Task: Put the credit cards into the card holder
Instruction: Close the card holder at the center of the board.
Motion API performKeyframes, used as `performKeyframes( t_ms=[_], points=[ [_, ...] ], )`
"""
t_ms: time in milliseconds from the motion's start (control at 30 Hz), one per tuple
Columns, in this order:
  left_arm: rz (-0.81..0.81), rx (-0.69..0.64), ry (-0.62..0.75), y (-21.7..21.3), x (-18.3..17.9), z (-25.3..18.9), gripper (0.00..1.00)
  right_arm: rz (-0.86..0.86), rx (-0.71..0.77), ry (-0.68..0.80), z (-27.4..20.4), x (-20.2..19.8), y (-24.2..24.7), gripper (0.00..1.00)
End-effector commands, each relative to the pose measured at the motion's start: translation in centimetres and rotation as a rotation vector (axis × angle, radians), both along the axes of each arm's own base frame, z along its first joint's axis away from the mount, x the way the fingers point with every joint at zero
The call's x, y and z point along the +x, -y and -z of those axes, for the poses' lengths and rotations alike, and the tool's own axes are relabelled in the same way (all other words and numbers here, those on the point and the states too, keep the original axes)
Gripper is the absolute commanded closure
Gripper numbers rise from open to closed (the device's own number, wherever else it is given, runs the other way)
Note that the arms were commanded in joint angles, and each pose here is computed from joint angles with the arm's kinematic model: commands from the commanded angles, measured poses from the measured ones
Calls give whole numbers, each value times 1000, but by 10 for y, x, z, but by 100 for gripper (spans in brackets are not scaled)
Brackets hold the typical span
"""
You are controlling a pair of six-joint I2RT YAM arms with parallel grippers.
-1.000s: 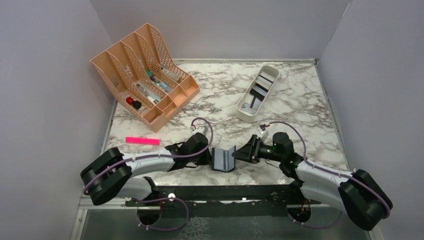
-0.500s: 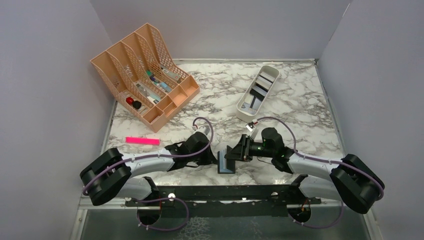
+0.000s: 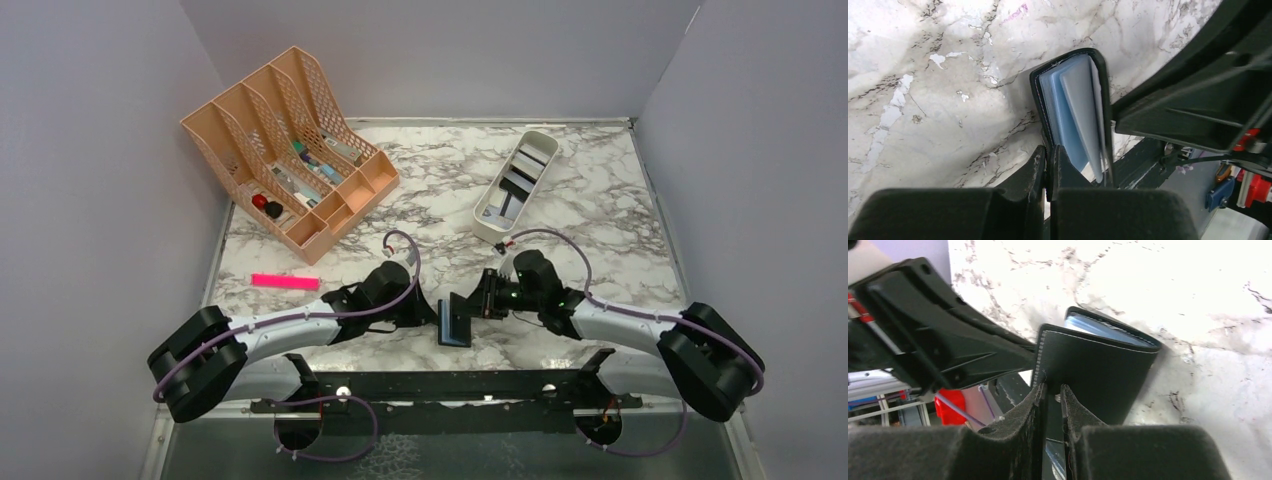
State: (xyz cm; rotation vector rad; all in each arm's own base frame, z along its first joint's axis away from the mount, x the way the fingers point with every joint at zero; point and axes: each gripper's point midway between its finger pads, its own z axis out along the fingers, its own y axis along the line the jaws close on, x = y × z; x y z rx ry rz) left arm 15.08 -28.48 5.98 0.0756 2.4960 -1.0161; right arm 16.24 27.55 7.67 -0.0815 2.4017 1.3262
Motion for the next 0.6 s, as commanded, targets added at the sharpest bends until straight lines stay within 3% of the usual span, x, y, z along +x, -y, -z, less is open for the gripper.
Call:
performKeyframes(
  t_ms=[0, 233, 367, 567],
  points=[
    [10, -58, 18, 7, 1, -15, 91, 10, -11, 18, 10, 8, -5, 80],
    [9, -44, 12, 5, 1, -8, 88, -15, -71, -15, 30, 12, -17, 73],
    [15, -42, 4, 6, -1, -4, 87, 1, -183, 0, 41, 17, -7, 76],
    [15, -54, 19, 6, 1, -10, 77, -8, -272, 14, 48, 10, 0, 78]
  ],
)
